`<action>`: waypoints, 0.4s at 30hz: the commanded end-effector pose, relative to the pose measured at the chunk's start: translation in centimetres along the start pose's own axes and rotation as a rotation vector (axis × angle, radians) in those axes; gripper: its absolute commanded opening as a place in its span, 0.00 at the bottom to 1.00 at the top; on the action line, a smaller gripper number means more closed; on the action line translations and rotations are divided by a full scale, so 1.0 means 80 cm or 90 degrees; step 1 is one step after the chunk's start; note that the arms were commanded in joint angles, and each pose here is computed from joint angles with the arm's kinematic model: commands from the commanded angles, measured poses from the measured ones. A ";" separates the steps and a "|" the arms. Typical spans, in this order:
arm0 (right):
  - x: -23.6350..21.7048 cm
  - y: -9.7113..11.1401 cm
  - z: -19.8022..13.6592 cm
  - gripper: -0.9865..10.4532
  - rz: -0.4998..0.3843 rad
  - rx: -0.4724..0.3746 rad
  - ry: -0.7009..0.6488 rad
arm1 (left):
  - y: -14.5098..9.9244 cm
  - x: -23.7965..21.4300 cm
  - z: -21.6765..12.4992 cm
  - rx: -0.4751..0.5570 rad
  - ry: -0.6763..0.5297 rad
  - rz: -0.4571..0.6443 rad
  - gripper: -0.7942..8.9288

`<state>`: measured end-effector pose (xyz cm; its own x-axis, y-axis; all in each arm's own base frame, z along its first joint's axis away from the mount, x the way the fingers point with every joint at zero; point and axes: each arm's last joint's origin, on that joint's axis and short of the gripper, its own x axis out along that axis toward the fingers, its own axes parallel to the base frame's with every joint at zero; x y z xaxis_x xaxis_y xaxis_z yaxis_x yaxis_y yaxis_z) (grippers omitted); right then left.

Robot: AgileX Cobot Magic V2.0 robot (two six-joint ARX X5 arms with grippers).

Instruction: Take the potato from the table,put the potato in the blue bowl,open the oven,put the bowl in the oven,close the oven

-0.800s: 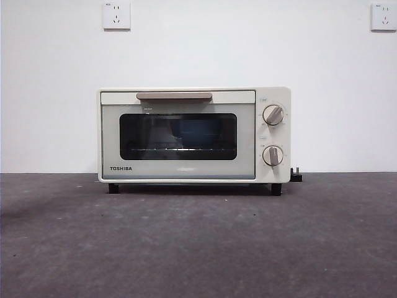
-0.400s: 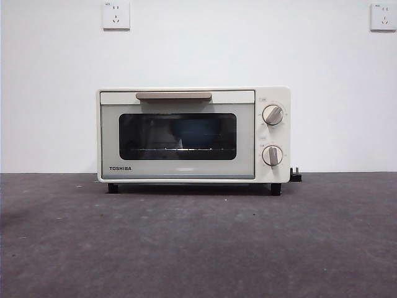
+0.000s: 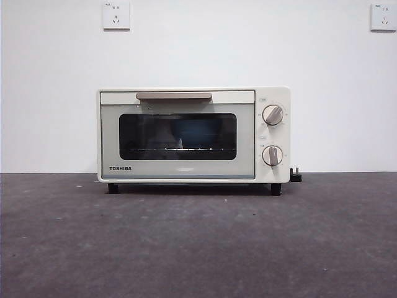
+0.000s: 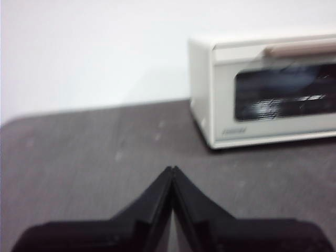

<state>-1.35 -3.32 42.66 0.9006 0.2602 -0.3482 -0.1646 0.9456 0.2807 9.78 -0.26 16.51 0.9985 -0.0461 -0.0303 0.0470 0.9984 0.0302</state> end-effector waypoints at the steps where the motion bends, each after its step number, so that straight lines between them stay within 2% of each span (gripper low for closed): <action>1: 0.001 -0.001 -0.003 0.09 -0.009 -0.013 0.012 | 0.002 -0.001 -0.010 -0.029 0.038 0.039 0.08; 4: 0.001 -0.001 -0.003 0.09 -0.010 -0.013 0.013 | 0.003 -0.002 -0.020 -0.020 0.090 0.052 0.08; 7: 0.001 -0.001 -0.003 0.09 -0.011 -0.013 0.012 | 0.003 -0.002 -0.020 0.004 0.089 0.053 0.08; 12: 0.001 -0.001 -0.003 0.09 -0.011 -0.013 0.012 | 0.004 -0.002 -0.020 0.007 0.088 0.048 0.08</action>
<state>-1.32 -3.31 42.67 0.9017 0.2560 -0.3483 -0.1613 0.9468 0.2784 9.56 0.08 15.16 0.9853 0.0374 -0.1667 -0.0322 0.9989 0.0342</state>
